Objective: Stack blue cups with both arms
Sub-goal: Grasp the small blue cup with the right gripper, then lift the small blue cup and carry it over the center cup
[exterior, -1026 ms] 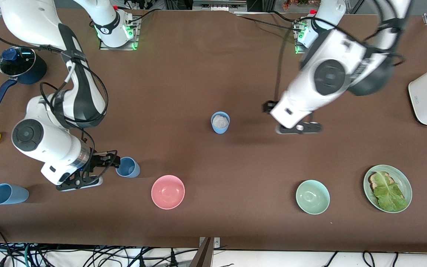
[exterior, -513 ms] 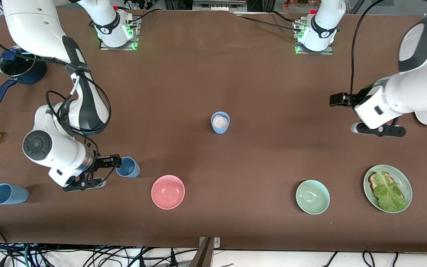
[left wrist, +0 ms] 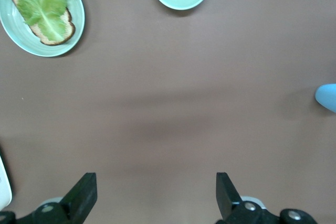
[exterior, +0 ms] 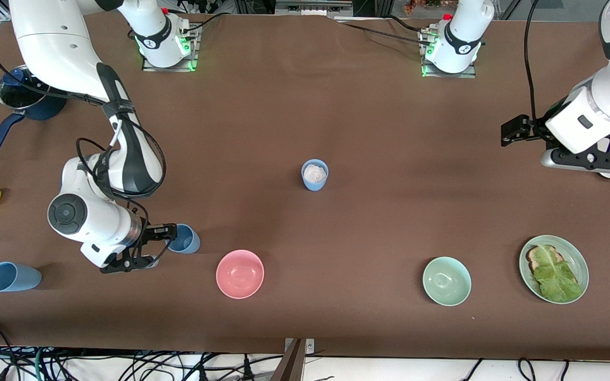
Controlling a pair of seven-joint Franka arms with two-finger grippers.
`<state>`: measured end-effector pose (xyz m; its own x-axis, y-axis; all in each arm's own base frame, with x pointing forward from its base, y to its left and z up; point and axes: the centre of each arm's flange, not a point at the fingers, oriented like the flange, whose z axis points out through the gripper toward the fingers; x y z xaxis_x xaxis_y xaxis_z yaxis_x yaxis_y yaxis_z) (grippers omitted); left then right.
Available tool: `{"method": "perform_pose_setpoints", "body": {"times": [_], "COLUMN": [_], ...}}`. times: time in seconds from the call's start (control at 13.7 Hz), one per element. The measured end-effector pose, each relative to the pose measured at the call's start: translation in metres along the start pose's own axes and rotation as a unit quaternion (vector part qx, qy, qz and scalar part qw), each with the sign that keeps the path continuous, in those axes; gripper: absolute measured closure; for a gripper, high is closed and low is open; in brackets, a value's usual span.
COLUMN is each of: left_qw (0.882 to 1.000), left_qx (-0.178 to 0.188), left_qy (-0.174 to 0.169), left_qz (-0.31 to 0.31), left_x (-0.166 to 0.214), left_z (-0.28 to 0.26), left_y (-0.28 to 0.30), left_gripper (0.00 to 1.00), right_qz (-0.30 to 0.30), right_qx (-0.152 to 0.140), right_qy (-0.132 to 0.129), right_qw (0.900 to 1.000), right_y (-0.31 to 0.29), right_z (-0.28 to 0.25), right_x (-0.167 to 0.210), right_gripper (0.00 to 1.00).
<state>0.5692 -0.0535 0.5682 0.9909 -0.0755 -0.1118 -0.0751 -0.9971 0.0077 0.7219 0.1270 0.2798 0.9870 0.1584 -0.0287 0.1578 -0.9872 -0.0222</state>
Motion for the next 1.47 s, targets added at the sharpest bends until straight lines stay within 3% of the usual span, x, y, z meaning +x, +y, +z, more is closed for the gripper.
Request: {"method": "perform_pose_setpoints", "body": {"times": [0.22,0.37,0.44,0.66,0.73,0.88,1.1,1.47], "left_qw": [1.000,1.000,1.000,1.000,1.000,1.000,1.000,1.000], "left_qx": [0.002,0.002,0.002,0.002,0.003,0.002,0.002,0.002], "left_qy": [0.017,0.022,0.022,0.022,0.022,0.020,0.012,0.010], "left_qz": [-0.002,-0.001,0.000,0.003,0.003,0.002,-0.002,-0.004], "left_x": [-0.013,-0.014,-0.014,-0.014,-0.014,-0.014,-0.016,-0.017], "left_z": [0.001,0.001,0.001,0.001,0.001,0.001,0.003,0.003], "left_y": [-0.003,-0.002,-0.001,0.003,0.004,0.003,-0.002,-0.005], "left_gripper": [0.00,0.00,0.00,0.00,0.00,0.00,0.00,0.00], "right_qz": [-0.001,-0.001,0.000,0.005,0.004,0.003,0.003,0.019], "right_qx": [0.000,0.001,0.001,0.004,0.006,0.008,0.012,0.012], "right_qy": [0.006,0.008,0.008,0.009,0.009,0.011,0.007,-0.010], "right_qw": [1.000,1.000,1.000,1.000,1.000,1.000,1.000,1.000], "right_y": [-0.003,-0.006,-0.006,-0.012,-0.015,-0.019,-0.041,-0.140], "right_z": [0.009,0.013,0.014,0.014,0.013,0.010,-0.012,-0.104], "right_x": [0.002,0.002,0.002,0.003,0.003,0.004,0.007,-0.009], "right_gripper": [0.33,0.49,0.50,0.82,0.82,0.96,0.96,0.96]}}
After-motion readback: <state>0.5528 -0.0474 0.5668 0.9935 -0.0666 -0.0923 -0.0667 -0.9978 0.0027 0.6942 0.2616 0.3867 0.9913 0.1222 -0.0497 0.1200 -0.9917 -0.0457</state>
